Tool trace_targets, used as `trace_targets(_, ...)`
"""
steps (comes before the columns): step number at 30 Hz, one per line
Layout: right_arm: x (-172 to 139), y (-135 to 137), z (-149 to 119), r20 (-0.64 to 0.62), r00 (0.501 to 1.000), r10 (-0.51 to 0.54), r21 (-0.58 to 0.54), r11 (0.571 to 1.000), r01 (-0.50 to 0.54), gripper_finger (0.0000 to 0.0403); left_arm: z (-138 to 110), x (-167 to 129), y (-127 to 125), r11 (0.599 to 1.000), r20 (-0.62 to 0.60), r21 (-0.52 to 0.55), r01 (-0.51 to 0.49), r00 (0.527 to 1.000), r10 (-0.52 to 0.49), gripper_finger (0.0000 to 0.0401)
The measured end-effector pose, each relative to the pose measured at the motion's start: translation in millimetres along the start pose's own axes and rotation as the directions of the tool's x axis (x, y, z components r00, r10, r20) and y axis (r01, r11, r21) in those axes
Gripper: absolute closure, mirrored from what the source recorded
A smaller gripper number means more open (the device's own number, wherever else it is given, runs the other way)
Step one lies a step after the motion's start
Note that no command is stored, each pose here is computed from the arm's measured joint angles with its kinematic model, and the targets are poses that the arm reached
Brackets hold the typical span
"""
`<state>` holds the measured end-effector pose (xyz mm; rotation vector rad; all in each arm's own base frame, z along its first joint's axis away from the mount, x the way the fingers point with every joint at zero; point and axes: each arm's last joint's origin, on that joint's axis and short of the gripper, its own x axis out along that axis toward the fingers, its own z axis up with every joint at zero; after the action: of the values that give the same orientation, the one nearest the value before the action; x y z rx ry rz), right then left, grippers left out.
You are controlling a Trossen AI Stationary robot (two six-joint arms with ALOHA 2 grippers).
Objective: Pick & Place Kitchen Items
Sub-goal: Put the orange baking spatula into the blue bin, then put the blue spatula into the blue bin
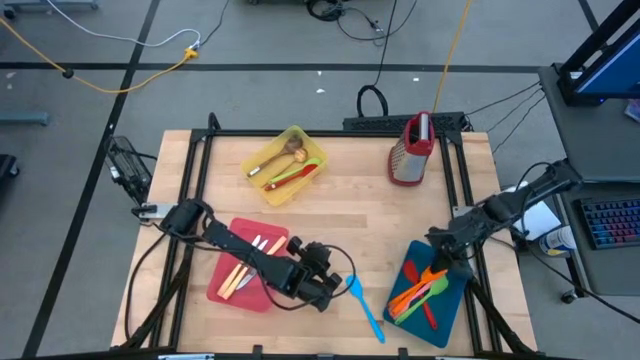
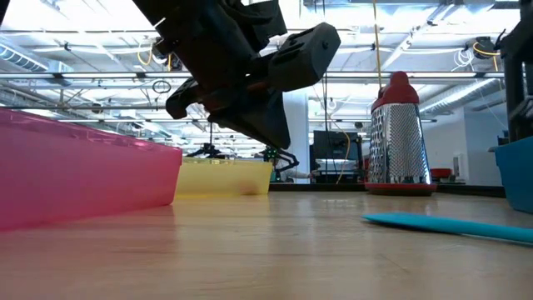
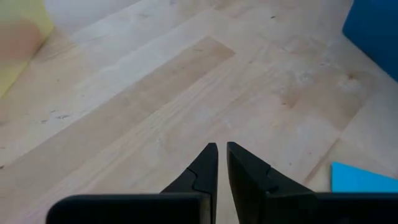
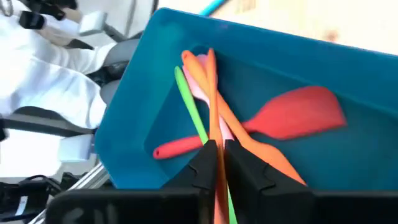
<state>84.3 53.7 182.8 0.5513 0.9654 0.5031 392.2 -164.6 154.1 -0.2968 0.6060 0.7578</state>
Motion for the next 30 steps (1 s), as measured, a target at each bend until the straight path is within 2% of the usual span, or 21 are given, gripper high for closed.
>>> trace_targets(6, 22.2, -18.7, -10.9, 0.009, 1.000, 0.007, 0.036, 0.999, -0.007, 0.0337, 1.6, 1.9, 0.9, 1.000, 0.000, -0.002, -0.005, 1.000, 0.005, 0.0364)
trace_targets(13, 22.0, -17.2, -9.2, 0.024, 1.000, 0.021, 0.046, 0.999, -0.022, 0.0300, 1.6, 1.9, 0.9, 1.000, -0.001, -0.003, -0.004, 1.000, 0.004, 0.0364)
trace_targets(17, 16.6, -4.3, 3.1, 0.110, 0.986, 0.124, -0.017, 0.992, -0.122, 0.0294, 1.6, 1.9, 0.8, 1.000, -0.001, 0.010, -0.003, 1.000, 0.003, 0.0364)
trace_targets(21, 11.5, 8.3, 17.2, 0.251, 0.937, 0.241, -0.131, 0.968, -0.214, 0.0297, 1.6, 1.9, 0.1, 0.994, -0.010, 0.112, 0.008, 1.000, -0.007, 0.0364)
trace_targets(23, 7.9, 14.0, 24.5, 0.343, 0.898, 0.276, -0.207, 0.955, -0.214, 0.0297, 1.8, 2.7, -1.6, 0.976, -0.045, 0.213, 0.049, 0.998, -0.040, 0.0364)
trace_targets(26, 2.3, 19.2, 33.6, 0.492, 0.828, 0.269, -0.310, 0.943, -0.122, 0.0297, 3.8, 3.7, -7.5, 0.923, -0.103, 0.349, 0.159, 0.986, -0.131, 0.0364)
trace_targets(30, 0.7, 22.5, 41.4, 0.588, 0.768, 0.252, -0.399, 0.917, 0.004, 0.0290, 10.0, 6.0, -16.9, 0.817, -0.176, 0.464, 0.343, 0.939, -0.294, 0.0352)
